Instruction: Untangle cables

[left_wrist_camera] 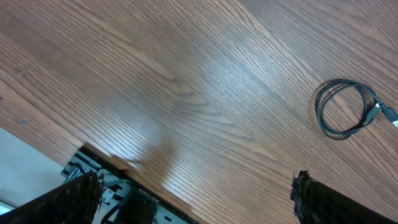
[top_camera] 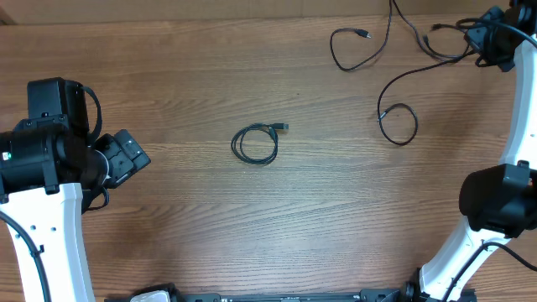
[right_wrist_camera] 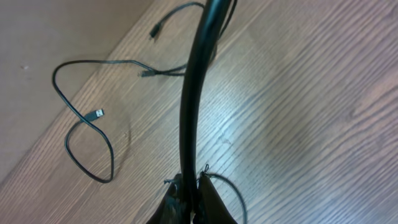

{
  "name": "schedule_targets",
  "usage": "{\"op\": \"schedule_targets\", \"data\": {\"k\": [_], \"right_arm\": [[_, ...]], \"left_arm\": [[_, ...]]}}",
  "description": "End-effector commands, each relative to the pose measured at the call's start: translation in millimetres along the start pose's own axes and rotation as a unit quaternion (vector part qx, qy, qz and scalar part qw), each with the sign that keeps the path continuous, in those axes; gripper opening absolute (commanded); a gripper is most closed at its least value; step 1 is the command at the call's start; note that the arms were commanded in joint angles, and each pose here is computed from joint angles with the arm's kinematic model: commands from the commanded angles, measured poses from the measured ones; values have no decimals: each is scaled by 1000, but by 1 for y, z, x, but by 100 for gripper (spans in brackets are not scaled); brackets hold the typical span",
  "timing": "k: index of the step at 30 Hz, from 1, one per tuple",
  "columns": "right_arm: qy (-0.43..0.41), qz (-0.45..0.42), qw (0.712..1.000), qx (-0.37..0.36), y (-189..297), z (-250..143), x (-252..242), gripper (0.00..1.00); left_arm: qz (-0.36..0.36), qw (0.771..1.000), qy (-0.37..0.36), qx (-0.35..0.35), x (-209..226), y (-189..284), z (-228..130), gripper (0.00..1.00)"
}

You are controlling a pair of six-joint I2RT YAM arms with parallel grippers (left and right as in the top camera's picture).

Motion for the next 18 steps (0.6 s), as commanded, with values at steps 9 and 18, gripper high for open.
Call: {"op": "schedule_targets", "data": {"k": [9,18], "right_arm": [[-65,-27,998,0,3,-3,-4,4],[-45,32,993,-105,40,26,8,4]], "left_arm": [[-6,1000,-12,2,-1,1,1,100],[-49,996,-72,29,-9,1,-4,100]]}}
Point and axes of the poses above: each gripper's point midway between its finger pads, its own y axis back along the fingers, its own x axis along the line the jaws close on, z = x × y, the point moved 8 cm from there along y, back along the fingers, and after that the axes turned 9 degrees about y, right-handed, at the moved point
